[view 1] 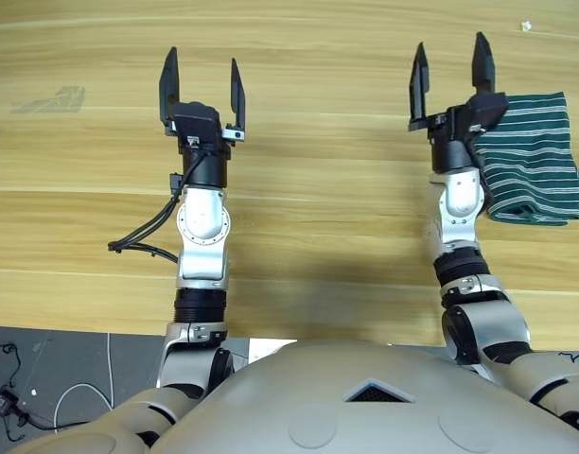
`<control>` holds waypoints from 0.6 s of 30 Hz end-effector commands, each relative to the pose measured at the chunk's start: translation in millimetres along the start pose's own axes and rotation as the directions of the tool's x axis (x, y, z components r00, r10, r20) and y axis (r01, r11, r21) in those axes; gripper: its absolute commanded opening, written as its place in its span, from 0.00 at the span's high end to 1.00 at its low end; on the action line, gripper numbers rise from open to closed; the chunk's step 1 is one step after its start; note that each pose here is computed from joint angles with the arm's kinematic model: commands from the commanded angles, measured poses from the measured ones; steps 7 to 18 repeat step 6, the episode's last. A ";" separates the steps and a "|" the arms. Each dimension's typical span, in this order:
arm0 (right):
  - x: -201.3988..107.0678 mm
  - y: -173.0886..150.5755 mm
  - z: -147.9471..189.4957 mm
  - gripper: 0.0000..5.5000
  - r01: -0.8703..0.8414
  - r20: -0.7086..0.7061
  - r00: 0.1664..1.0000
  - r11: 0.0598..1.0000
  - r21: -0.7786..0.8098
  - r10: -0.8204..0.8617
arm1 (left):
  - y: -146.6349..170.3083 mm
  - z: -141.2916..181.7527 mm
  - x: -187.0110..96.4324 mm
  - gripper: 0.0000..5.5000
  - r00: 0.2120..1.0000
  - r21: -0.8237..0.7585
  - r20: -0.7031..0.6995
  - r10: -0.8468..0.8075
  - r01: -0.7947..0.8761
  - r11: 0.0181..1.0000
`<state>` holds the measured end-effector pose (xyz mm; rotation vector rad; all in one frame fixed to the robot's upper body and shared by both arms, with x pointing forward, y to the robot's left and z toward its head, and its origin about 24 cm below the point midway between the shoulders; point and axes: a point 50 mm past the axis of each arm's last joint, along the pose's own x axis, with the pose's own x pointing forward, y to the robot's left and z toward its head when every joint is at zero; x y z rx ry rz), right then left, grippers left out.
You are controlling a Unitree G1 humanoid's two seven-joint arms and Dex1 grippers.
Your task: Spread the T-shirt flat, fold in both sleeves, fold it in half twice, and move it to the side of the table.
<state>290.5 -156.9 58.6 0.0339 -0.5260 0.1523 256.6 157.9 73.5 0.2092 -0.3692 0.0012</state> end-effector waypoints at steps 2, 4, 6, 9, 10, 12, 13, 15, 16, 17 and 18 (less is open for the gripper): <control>0.4 0.7 1.2 0.26 0.022 0.012 1.000 1.000 0.014 -0.023 | 8.2 -3.7 -2.3 0.34 0.999 -0.031 -0.027 0.036 -0.037 0.999; -1.4 3.4 1.9 0.26 0.011 0.020 1.000 1.000 0.003 -0.011 | 8.5 -3.7 -1.7 0.34 0.999 -0.039 -0.028 0.037 -0.038 0.999; -2.6 5.1 2.0 0.26 0.004 0.021 1.000 1.000 0.000 -0.004 | 8.7 -3.7 -0.9 0.34 0.999 -0.043 -0.029 0.037 -0.038 0.998; -2.6 5.1 2.0 0.26 0.004 0.021 1.000 1.000 0.000 -0.004 | 8.7 -3.7 -0.9 0.34 0.999 -0.043 -0.029 0.037 -0.038 0.998; -2.6 5.1 2.0 0.26 0.004 0.021 1.000 1.000 0.000 -0.004 | 8.7 -3.7 -0.9 0.34 0.999 -0.043 -0.029 0.037 -0.038 0.998; -2.6 5.1 2.0 0.26 0.004 0.021 1.000 1.000 0.000 -0.004 | 8.7 -3.7 -0.9 0.34 0.999 -0.043 -0.029 0.037 -0.038 0.998; -2.6 5.1 2.0 0.26 0.004 0.021 1.000 1.000 0.000 -0.004 | 8.7 -3.7 -0.9 0.34 0.999 -0.043 -0.029 0.037 -0.038 0.998; -2.6 5.1 2.0 0.26 0.004 0.021 1.000 1.000 0.000 -0.004 | 8.7 -3.7 -0.9 0.34 0.999 -0.043 -0.029 0.037 -0.038 0.998; -2.6 5.1 2.0 0.26 0.004 0.021 1.000 1.000 0.000 -0.004 | 8.7 -3.7 -0.9 0.34 0.999 -0.043 -0.029 0.037 -0.038 0.998; -2.6 5.1 2.0 0.26 0.004 0.021 1.000 1.000 0.000 -0.004 | 8.7 -3.7 -0.9 0.34 0.999 -0.043 -0.029 0.037 -0.038 0.998; -2.6 5.1 2.0 0.26 0.004 0.021 1.000 1.000 0.000 -0.004 | 8.7 -3.7 -0.9 0.34 0.999 -0.043 -0.029 0.037 -0.038 0.998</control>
